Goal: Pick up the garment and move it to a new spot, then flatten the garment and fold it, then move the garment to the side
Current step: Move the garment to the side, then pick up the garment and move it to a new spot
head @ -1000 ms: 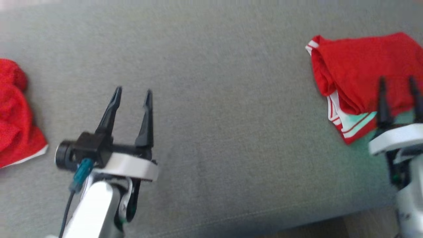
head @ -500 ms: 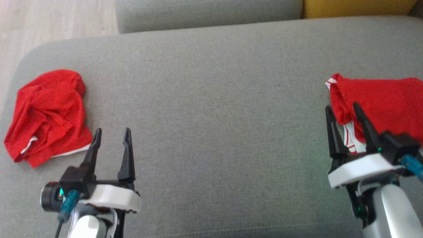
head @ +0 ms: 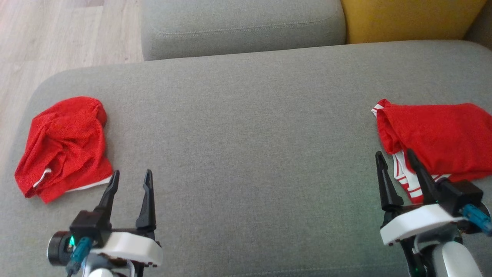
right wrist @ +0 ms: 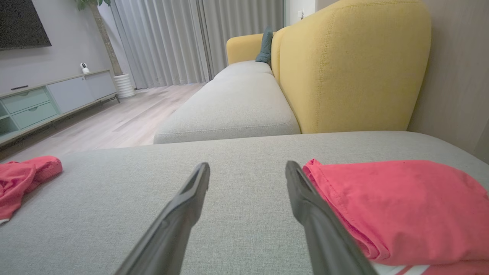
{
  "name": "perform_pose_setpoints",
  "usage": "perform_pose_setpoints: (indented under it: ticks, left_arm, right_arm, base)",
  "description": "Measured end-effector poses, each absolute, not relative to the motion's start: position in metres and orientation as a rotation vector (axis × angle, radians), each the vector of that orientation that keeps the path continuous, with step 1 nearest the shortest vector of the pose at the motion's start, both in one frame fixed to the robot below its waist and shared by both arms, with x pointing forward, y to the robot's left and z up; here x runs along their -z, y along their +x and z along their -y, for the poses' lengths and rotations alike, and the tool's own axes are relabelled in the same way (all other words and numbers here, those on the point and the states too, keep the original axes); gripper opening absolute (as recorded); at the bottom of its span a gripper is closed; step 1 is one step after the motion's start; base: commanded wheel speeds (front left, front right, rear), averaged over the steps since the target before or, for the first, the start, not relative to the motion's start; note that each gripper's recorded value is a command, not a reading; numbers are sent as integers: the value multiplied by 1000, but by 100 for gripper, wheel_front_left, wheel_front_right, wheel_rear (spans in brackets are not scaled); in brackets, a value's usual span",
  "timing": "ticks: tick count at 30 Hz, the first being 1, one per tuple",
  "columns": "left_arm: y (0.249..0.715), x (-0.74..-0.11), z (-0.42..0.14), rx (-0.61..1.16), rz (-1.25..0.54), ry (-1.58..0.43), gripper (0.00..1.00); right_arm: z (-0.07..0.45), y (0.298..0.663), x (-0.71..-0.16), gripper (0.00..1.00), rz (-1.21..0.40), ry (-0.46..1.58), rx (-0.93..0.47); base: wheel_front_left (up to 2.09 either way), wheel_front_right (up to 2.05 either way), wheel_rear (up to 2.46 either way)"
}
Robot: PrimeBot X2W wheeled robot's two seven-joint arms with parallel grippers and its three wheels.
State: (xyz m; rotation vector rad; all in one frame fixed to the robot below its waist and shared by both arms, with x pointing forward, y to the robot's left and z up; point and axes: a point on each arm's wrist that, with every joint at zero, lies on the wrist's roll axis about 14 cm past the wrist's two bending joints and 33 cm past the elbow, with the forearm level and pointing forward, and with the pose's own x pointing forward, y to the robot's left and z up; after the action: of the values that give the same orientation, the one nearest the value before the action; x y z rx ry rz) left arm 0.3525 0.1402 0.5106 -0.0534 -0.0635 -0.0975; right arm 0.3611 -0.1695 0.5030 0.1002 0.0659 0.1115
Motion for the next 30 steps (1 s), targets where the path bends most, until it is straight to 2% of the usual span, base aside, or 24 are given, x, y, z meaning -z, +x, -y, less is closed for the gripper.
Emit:
perform_pose_setpoints:
  ticks: [30]
  left_arm:
    - [350,-504,-147,71,34,-52,100]
  right_arm:
    - [162,368,-506,100,-61,106,-132]
  base:
    - [0,0,0]
